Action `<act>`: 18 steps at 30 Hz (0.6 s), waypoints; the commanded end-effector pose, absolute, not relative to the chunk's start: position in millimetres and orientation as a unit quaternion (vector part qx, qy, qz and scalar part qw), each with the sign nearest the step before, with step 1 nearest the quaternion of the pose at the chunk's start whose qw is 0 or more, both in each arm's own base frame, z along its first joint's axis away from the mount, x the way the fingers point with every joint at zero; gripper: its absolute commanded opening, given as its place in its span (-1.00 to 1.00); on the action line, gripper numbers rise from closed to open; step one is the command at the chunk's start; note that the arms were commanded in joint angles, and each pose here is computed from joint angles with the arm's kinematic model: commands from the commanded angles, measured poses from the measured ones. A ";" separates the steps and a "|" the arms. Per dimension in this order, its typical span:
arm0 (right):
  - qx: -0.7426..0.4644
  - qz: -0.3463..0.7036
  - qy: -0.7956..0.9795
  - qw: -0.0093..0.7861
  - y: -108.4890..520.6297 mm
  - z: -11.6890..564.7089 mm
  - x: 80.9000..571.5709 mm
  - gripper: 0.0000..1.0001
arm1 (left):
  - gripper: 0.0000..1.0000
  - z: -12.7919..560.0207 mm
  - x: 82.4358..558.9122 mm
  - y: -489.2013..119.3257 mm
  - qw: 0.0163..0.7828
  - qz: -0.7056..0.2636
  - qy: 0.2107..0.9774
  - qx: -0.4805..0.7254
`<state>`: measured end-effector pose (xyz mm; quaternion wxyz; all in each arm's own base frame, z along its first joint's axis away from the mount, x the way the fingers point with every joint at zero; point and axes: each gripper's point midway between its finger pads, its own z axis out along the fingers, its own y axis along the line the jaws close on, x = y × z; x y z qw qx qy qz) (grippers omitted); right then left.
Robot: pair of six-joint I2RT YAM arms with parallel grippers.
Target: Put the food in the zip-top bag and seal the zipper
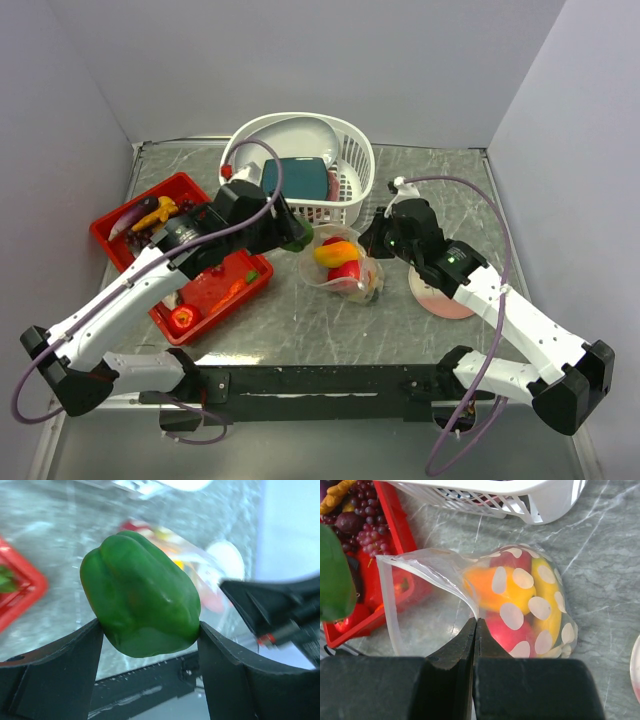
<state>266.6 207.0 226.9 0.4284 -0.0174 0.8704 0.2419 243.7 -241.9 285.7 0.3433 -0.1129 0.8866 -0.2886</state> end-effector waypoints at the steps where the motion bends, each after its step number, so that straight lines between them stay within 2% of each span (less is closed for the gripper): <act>1: 0.003 0.241 0.856 0.458 201.0 253.6 273.4 -1.00 | -0.51 310.5 232.6 -273.7 0.348 -0.342 0.870 -0.075; 13: 0.016 0.233 0.853 0.467 197.5 263.3 277.1 -1.00 | -0.50 281.2 210.2 -326.0 0.285 -0.381 0.879 -0.006; 18: 0.015 0.234 0.856 0.461 199.3 260.2 276.1 -1.00 | -0.49 266.1 215.6 -329.8 0.281 -0.363 0.888 -0.002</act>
